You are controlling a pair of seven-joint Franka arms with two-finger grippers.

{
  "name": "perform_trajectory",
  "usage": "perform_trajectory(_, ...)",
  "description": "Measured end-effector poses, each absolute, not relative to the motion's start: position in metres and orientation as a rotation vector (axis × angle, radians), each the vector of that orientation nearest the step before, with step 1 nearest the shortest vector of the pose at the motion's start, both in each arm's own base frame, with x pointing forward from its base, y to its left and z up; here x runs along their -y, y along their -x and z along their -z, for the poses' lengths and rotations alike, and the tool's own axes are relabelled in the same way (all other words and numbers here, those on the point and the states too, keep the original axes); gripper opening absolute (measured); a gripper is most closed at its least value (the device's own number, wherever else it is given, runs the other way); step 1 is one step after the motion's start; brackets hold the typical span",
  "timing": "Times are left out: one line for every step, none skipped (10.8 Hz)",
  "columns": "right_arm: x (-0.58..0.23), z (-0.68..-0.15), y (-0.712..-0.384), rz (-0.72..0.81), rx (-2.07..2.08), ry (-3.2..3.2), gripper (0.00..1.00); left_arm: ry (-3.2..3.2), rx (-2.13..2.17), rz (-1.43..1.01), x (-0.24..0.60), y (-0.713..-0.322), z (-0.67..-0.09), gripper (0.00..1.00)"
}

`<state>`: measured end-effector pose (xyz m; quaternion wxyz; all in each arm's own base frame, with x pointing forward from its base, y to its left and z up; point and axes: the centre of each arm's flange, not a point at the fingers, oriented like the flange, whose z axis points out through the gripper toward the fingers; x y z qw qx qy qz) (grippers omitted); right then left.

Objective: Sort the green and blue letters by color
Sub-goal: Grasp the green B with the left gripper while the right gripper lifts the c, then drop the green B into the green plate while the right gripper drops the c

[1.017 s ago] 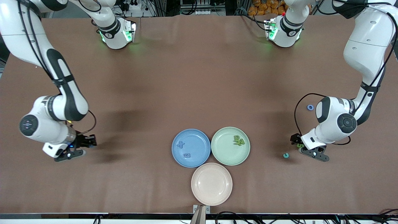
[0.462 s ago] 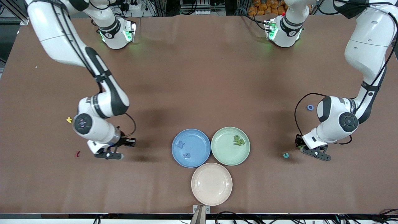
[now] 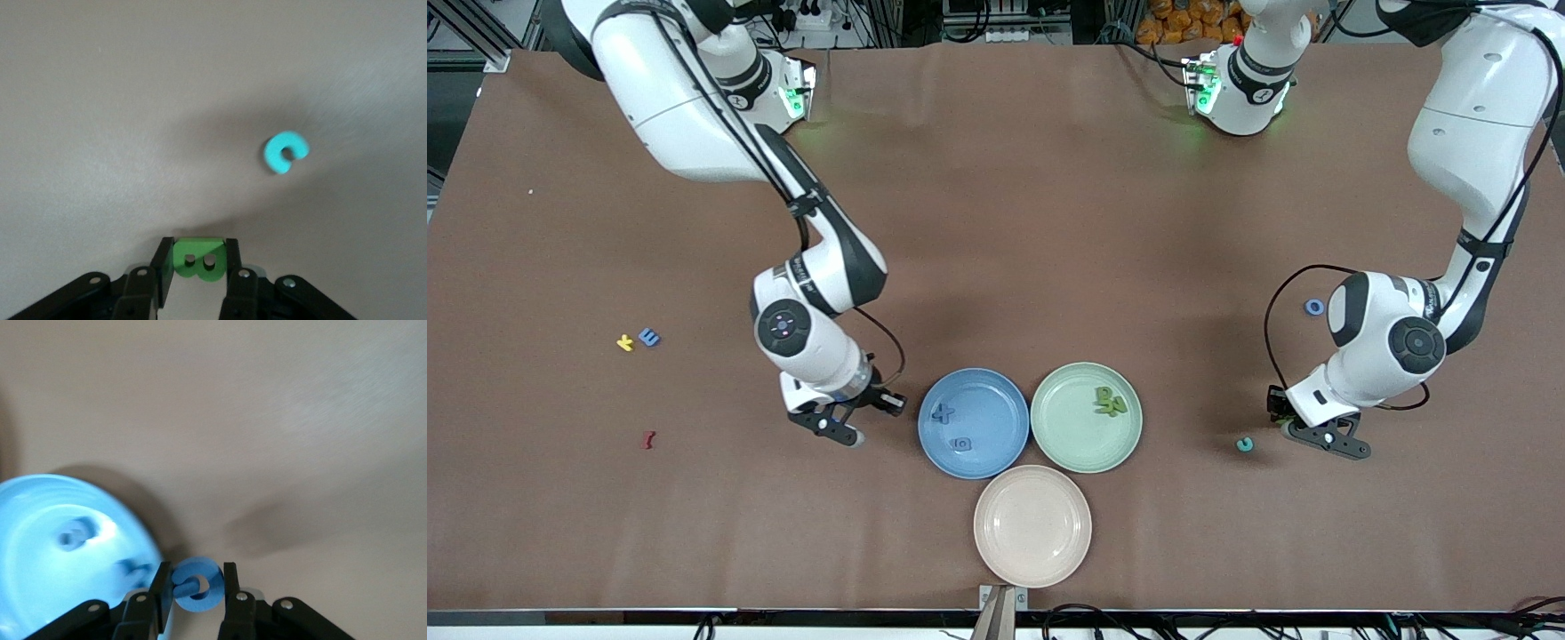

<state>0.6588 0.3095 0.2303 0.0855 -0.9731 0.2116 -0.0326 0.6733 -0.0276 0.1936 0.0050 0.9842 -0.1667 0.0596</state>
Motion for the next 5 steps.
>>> perform_trajectory(-0.331,-0.235,-0.660,0.115,-0.709,2.857,0.34,-3.102,0.496,-0.189,0.045,-0.674,-0.210,0.35)
perform_trajectory(-0.345,-0.239,-0.663,0.120,-0.783,2.811,0.34,-3.104,0.444,-0.189,0.064,-0.673,-0.224,0.35)
perform_trajectory(-0.356,-0.244,-0.667,0.115,-0.849,2.747,0.34,-3.097,0.379,-0.187,0.083,-0.672,-0.236,0.35)
perform_trajectory(-0.366,-0.247,-0.671,0.113,-0.890,2.679,0.34,-3.093,0.313,-0.191,0.103,-0.669,-0.243,0.35)
perform_trajectory(-0.371,-0.246,-0.673,0.116,-0.915,2.634,0.37,-3.098,0.239,-0.193,0.127,-0.666,-0.245,0.35)
